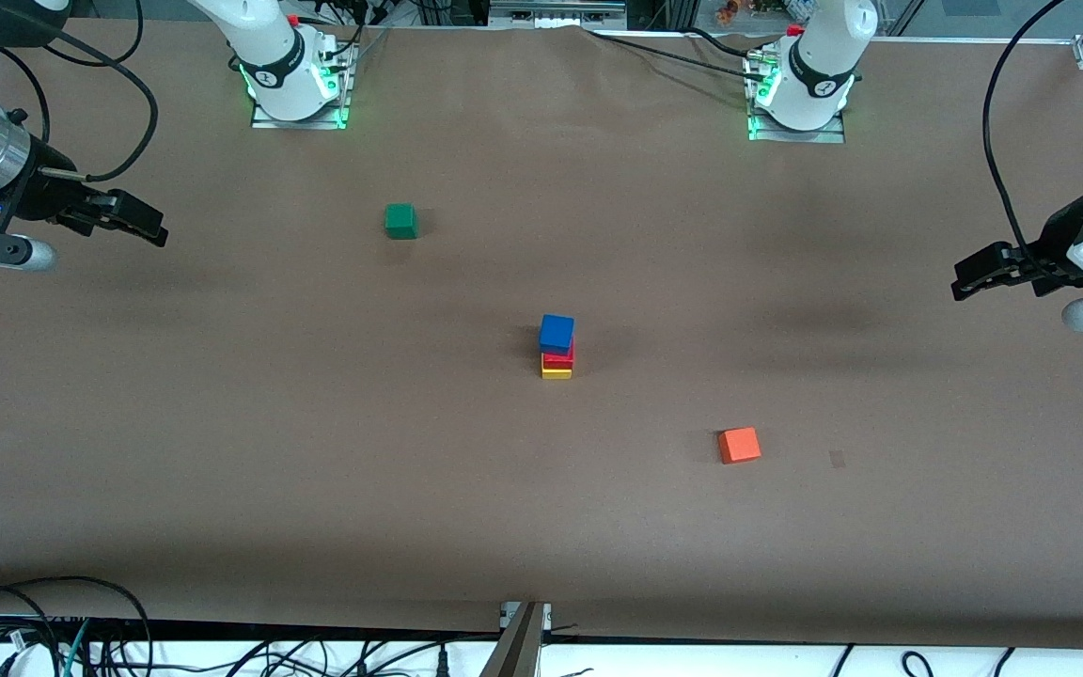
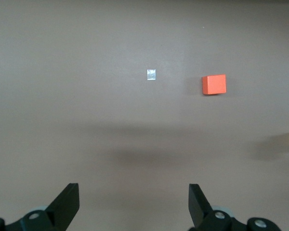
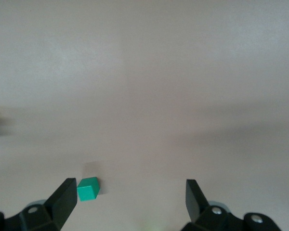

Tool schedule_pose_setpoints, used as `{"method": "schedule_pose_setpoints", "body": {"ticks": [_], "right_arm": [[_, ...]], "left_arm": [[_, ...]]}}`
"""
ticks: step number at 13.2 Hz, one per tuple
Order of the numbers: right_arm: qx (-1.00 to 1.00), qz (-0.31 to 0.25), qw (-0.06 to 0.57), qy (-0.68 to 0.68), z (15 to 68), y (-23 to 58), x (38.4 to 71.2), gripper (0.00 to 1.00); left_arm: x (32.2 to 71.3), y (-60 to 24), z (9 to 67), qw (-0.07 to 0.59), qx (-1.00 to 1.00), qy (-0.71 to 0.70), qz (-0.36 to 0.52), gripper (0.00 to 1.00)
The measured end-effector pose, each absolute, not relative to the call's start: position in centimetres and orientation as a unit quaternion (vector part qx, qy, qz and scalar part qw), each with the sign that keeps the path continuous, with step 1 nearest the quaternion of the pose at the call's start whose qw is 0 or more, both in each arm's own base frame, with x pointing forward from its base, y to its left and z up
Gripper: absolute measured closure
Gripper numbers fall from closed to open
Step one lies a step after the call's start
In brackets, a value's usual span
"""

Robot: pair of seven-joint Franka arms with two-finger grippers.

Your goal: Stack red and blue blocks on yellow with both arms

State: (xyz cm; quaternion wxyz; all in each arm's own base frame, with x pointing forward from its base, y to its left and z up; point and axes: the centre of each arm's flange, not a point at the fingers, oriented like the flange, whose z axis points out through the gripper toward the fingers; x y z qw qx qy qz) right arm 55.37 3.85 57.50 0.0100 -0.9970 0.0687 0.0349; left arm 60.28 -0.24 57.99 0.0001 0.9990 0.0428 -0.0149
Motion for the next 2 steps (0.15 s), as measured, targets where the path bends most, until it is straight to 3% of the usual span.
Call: {"method": "schedule_pose_setpoints", "body": {"ticks": [2], "right_arm": [[-0.997,0.031,0.011,0.064,57.59,3.82,55.47,0.00]], "left_arm": [[60.28,-0.25,57.99,0.000,0.999,0.043,-0.015,0.00]]}}
